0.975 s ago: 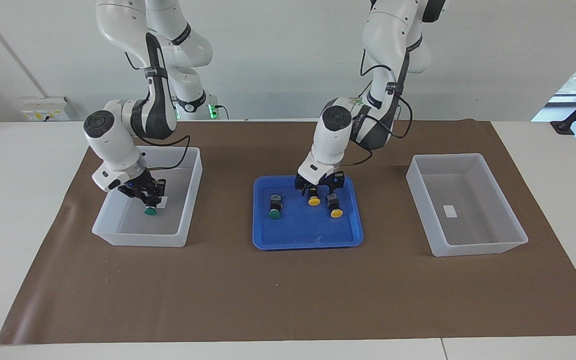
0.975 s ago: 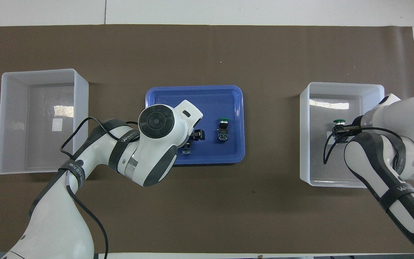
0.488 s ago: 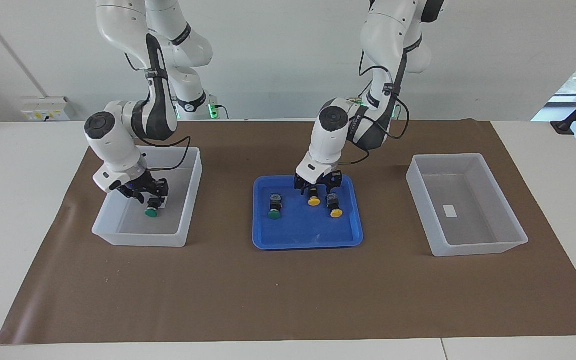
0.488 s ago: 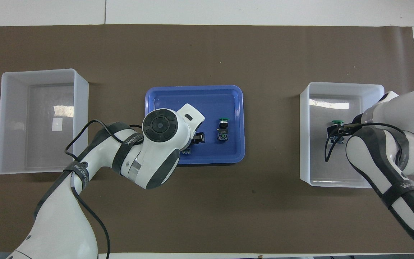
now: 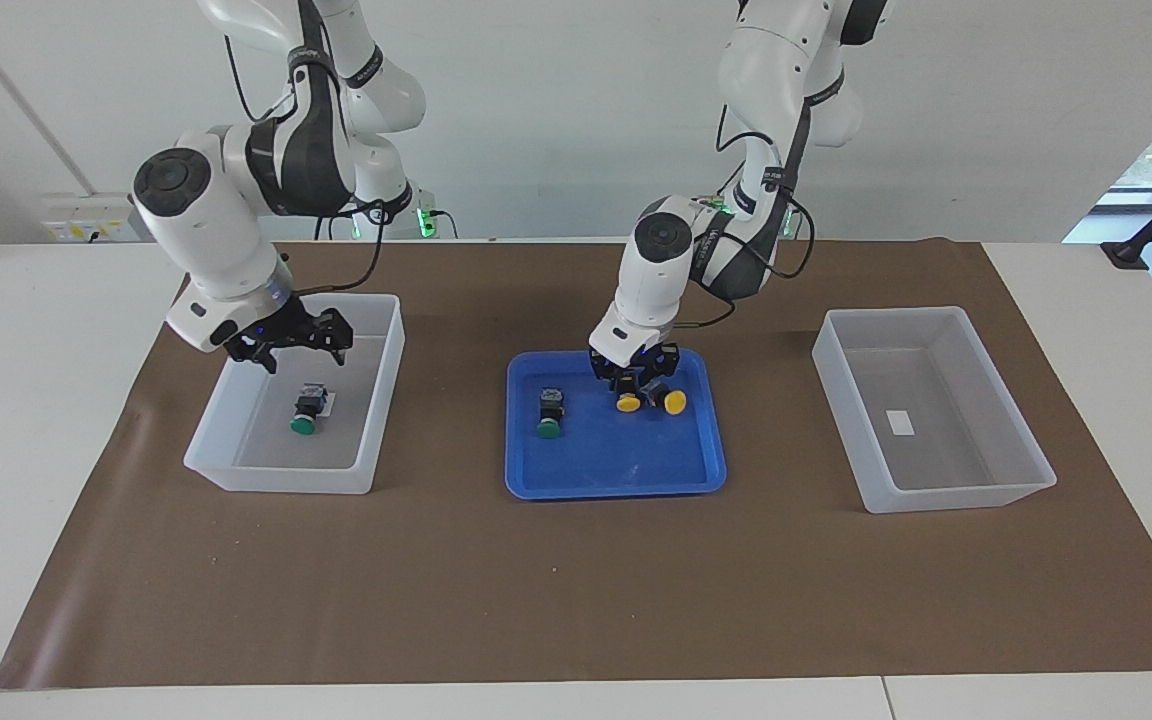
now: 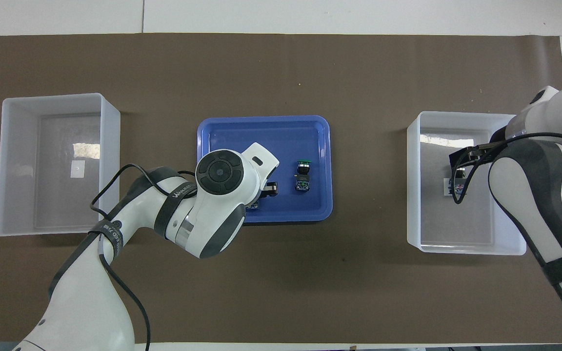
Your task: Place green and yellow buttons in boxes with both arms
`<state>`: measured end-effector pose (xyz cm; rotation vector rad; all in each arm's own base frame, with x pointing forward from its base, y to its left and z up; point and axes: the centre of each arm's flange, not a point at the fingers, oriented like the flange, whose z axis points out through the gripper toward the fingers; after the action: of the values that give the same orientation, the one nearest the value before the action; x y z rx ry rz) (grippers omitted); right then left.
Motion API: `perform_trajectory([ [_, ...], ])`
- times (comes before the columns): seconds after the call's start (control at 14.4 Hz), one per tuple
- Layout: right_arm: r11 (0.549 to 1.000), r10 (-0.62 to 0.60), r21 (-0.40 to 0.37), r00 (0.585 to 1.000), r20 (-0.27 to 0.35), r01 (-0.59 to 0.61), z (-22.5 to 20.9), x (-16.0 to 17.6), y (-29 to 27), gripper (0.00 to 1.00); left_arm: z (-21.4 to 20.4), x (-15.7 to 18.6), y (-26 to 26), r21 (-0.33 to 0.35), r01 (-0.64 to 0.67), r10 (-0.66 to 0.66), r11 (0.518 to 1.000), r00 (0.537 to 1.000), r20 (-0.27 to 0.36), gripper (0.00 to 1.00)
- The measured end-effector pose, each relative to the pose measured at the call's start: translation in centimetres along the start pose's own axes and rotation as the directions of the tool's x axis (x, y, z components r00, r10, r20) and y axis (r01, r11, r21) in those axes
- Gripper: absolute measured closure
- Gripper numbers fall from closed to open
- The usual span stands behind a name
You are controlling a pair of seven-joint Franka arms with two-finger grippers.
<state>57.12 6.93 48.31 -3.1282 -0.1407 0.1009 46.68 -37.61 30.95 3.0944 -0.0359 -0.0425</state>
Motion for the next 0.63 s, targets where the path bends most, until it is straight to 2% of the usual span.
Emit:
perform_trajectory([
  [0.07, 1.0, 0.006, -0.002, 1.0, -0.01, -0.006, -0.5, 0.1, -2.5, 0.0, 0.1, 0.0, 0.0, 0.0, 0.001, -0.001, 1.0, 1.0, 0.0, 0.63],
  [0.14, 1.0, 0.016, -0.003, 1.0, -0.019, -0.016, -0.8, 0.0, -5.3, 0.0, 0.1, 0.0, -0.1, 0.0, 0.001, -0.001, 1.0, 1.0, -0.001, 0.68],
  [0.28, 1.0, 0.028, -0.004, 0.999, -0.027, -0.028, -0.7, -0.3, -8.6, 0.0, 0.1, 0.0, -0.1, -0.001, 0.002, -0.002, 1.0, 1.0, -0.002, 0.68],
  [0.63, 0.999, 0.054, -0.004, 0.998, -0.025, -0.054, -0.5, -0.3, -9.1, 0.0, -0.1, 0.2, -0.2, -0.003, 0.006, -0.006, 1.0, 1.0, -0.006, 0.68],
])
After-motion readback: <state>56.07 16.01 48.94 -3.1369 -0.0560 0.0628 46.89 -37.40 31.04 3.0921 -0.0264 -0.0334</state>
